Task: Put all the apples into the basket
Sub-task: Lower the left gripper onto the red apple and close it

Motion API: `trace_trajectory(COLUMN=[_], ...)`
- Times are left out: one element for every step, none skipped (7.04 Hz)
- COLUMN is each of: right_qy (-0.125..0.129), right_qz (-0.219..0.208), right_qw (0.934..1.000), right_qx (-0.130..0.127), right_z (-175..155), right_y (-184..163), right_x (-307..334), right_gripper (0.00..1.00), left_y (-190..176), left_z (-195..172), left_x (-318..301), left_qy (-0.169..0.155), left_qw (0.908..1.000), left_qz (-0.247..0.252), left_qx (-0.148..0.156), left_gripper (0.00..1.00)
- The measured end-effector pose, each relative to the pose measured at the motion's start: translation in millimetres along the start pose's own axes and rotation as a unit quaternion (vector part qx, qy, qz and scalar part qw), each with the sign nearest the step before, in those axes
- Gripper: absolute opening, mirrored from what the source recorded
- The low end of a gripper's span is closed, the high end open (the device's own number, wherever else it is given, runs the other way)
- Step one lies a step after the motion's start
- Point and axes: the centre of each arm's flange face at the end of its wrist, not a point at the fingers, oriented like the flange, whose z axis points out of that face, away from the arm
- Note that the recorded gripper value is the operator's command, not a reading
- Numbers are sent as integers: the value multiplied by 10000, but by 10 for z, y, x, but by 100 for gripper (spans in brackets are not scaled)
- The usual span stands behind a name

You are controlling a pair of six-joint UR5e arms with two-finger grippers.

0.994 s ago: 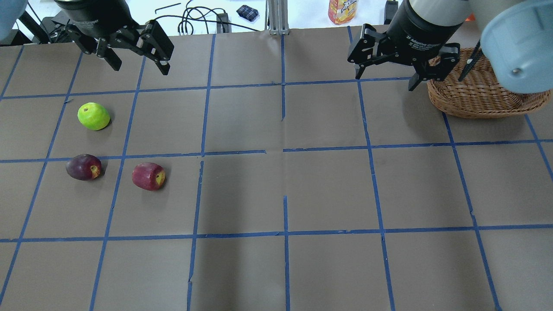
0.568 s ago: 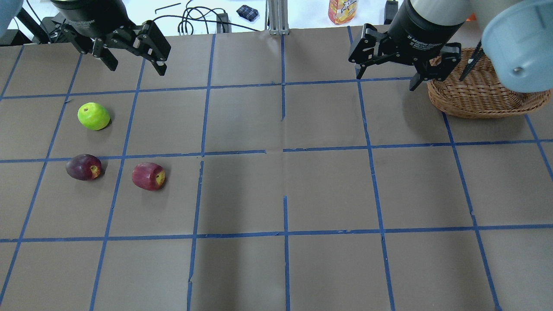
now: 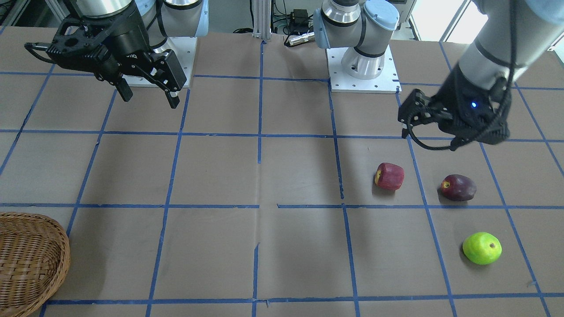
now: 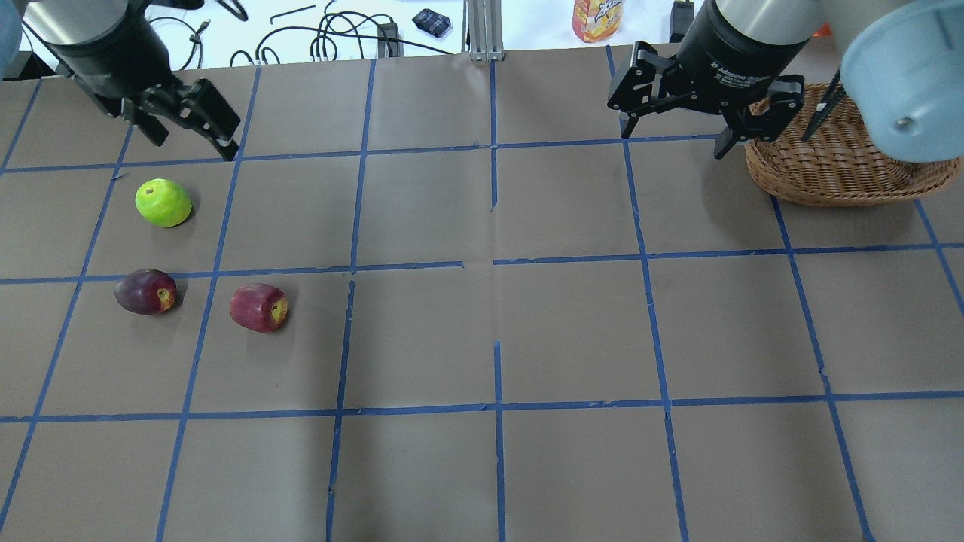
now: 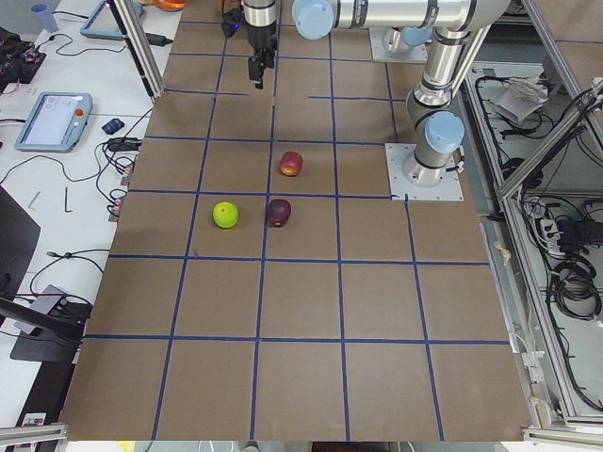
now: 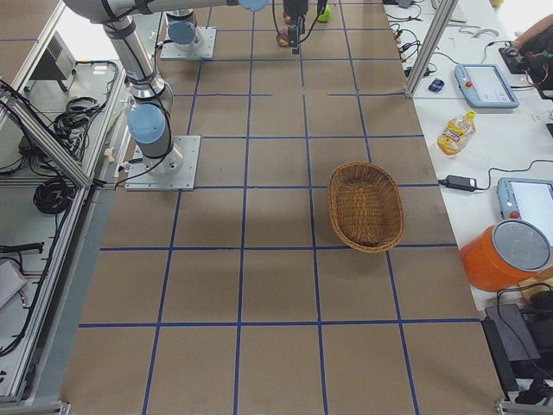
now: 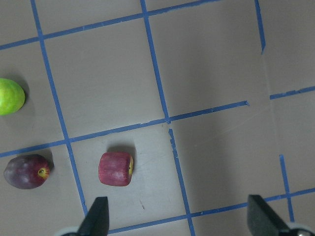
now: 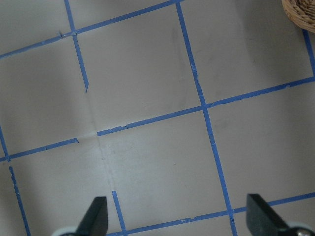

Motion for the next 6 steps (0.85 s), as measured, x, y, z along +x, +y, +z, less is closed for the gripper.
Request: trace_trajectory(right_qy=[7,21,33,40,43,43], right_qz=[-2,-1,-1,0,0,1], right_qw=[10000,10000,10000,10000,10000,10000], right_qx=[0,10,21,22,20,19], right_z=[-2,-10,-21,-21,-18,-14], right_y=[4,11,18,20,20,19], right_x=[1,7,13,15,16,16], right_gripper=[100,100,100,100,100,100], left_y=[32,84,167,242,328,425], left_z=[427,816,1162,1458,1736,1979], left_x=[-242,-339,-359,-339,-283,-222], left_qy=[25,15,44,69,101,121], left_qw=[10000,9999,9992,9984,9982,9983], left_qz=[4,129,376,537,561,528], left_qx=[-48,-81,-139,-160,-170,-192], left_gripper=[100,100,100,100,100,100])
